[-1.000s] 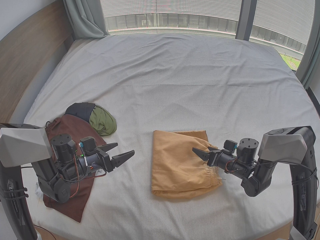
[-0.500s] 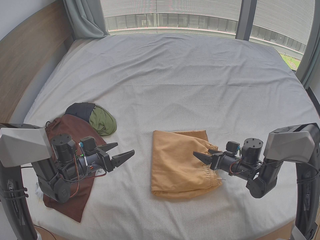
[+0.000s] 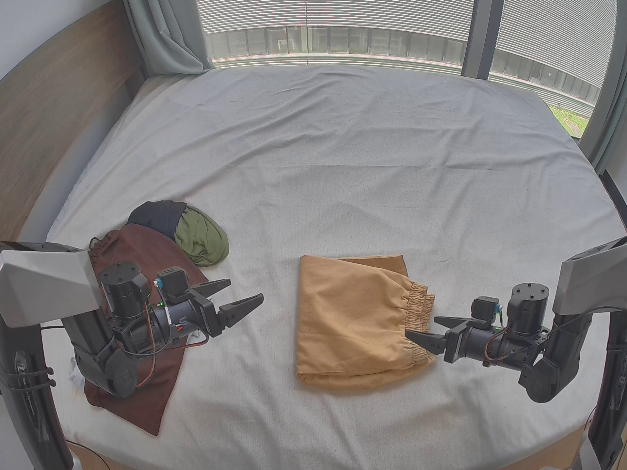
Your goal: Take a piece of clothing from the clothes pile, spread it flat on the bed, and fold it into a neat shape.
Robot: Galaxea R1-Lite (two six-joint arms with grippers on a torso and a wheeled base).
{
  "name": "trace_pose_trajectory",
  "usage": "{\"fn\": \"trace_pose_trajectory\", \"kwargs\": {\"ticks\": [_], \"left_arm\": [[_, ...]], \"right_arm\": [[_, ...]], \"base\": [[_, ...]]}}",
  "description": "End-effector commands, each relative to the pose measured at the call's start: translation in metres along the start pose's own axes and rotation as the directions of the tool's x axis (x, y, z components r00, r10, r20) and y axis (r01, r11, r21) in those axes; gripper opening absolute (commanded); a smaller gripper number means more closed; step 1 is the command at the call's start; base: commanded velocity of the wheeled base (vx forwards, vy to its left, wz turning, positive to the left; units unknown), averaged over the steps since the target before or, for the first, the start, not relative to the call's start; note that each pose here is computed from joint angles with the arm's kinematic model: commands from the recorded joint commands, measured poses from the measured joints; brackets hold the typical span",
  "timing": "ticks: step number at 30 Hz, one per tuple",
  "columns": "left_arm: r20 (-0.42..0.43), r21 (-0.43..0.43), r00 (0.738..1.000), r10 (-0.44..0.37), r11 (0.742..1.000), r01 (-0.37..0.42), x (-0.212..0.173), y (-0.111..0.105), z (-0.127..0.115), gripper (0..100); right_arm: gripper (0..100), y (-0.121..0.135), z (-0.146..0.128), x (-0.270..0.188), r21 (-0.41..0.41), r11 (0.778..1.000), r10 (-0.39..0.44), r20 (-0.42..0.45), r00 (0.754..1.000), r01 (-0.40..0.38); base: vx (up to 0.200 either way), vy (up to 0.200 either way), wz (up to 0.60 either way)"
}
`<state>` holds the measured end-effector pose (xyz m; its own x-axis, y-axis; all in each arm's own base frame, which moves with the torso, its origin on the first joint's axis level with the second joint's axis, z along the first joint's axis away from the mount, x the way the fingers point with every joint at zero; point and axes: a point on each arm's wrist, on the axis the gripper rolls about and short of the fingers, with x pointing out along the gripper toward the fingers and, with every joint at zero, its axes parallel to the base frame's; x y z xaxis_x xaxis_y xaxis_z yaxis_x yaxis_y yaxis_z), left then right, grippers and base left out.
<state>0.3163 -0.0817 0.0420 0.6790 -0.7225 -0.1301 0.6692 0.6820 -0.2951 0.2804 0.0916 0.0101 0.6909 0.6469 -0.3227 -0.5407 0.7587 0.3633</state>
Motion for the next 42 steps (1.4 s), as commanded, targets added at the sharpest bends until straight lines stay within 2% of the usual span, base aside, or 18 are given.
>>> {"fn": "trace_pose_trajectory", "kwargs": {"ticks": [1, 8, 18, 22, 24, 30, 42], "left_arm": [[0.0, 0.0, 1.0, -0.001, 1.0, 0.001, 0.0, 0.0, 0.0, 100], [0.001, 0.0, 1.0, 0.0, 1.0, 0.0, 0.0, 0.0, 0.0, 100], [0.004, 0.002, 1.0, 0.0, 1.0, 0.0, 0.0, 0.0, 0.001, 100], [0.004, 0.002, 1.0, 0.0, 1.0, 0.0, 0.0, 0.0, 0.001, 100], [0.004, 0.002, 1.0, 0.0, 1.0, 0.0, 0.0, 0.0, 0.001, 100], [0.006, 0.004, 1.0, -0.001, 1.0, 0.001, 0.0, 0.0, 0.002, 100], [0.005, 0.005, 1.0, 0.0, 1.0, 0.0, -0.001, 0.0, 0.001, 100]], "right_arm": [[100, -0.011, -0.021, -0.001, 0.036, 0.999, -0.033, -0.076, 0.997, 0.036], [100, -0.023, -0.043, 0.008, 0.062, 0.997, -0.045, -0.141, 0.989, 0.054], [100, -0.032, -0.052, 0.02, 0.097, 0.993, -0.049, -0.153, 0.987, 0.064], [100, -0.033, -0.054, 0.026, 0.139, 0.988, -0.039, -0.151, 0.988, 0.06], [100, -0.03, -0.051, 0.032, 0.218, 0.975, -0.023, -0.136, 0.99, 0.053], [100, -0.012, -0.047, 0.045, 0.3, 0.954, 0.029, -0.121, 0.992, 0.009], [100, -0.011, -0.049, 0.048, 0.301, 0.954, 0.033, -0.121, 0.992, 0.005]], "base": [[0.0, 0.0, 0.0], [0.0, 0.0, 0.0], [0.0, 0.0, 0.0], [0.0, 0.0, 0.0], [0.0, 0.0, 0.0], [0.0, 0.0, 0.0], [0.0, 0.0, 0.0]]}}
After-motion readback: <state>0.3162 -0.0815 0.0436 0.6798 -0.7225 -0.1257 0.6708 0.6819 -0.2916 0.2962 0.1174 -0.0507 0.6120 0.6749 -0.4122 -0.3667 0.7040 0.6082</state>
